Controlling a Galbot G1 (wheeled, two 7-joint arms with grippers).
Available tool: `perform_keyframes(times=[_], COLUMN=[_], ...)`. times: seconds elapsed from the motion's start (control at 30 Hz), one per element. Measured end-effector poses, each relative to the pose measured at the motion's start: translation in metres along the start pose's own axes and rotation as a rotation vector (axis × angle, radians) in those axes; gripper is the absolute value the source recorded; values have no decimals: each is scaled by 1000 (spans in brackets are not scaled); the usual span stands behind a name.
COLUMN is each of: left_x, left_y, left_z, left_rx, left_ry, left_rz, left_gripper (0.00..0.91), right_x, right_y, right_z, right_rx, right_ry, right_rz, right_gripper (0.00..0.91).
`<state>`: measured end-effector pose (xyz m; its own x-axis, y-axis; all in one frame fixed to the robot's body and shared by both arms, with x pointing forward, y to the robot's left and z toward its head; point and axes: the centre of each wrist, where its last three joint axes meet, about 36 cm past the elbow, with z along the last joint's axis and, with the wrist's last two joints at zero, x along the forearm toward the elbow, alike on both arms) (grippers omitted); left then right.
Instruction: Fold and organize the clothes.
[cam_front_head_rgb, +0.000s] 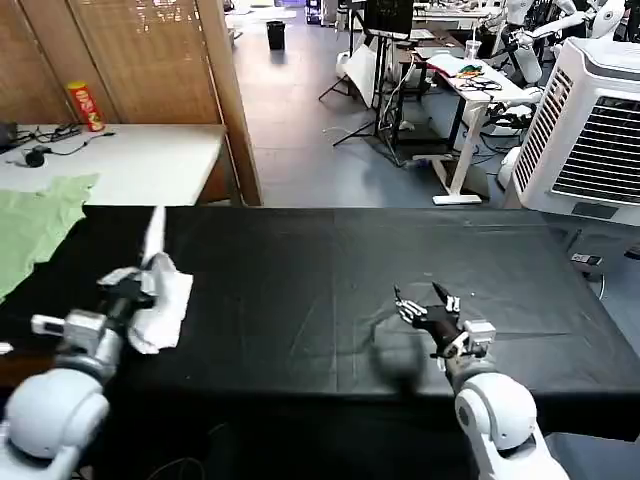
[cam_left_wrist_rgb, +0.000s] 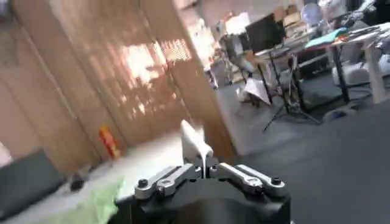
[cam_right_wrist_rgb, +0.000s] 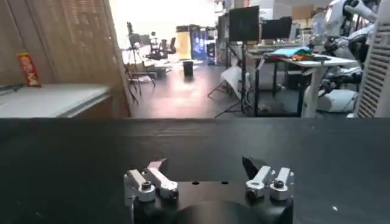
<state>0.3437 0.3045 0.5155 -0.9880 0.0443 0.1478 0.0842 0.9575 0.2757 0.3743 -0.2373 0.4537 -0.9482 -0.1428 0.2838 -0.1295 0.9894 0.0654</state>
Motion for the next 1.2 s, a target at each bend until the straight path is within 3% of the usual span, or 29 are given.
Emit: perform_keyframes(times=[0.2, 0.23, 0.27, 0.4, 0.53, 1.03, 1.2], left_x=[-19, -23, -27, -28, -23, -5, -4], left_y=[-70, -83, -94, -129, -140, -115, -111], left_z=[24, 27, 30, 38, 42, 34, 38], left_rx=[165, 191, 209, 220, 199, 217, 215], left_ry=[11, 12, 16, 17, 12, -55, -45], left_rz=[140, 161, 177, 272, 324, 378, 348], left_gripper=[0, 351, 878, 878, 878, 878, 878], right_x=[4, 5, 5, 7, 3, -37, -59], right_y=[5, 6, 6, 11, 17, 45, 60], right_z=[3, 3, 3, 5, 5, 7, 11], right_rx=[-9, -8, -9, -31, -68, -304, -332], right_ry=[14, 15, 18, 45, 87, 233, 258], right_rz=[-30, -35, -38, -79, -124, -258, -266], right_gripper=[878, 878, 878, 878, 878, 878, 878])
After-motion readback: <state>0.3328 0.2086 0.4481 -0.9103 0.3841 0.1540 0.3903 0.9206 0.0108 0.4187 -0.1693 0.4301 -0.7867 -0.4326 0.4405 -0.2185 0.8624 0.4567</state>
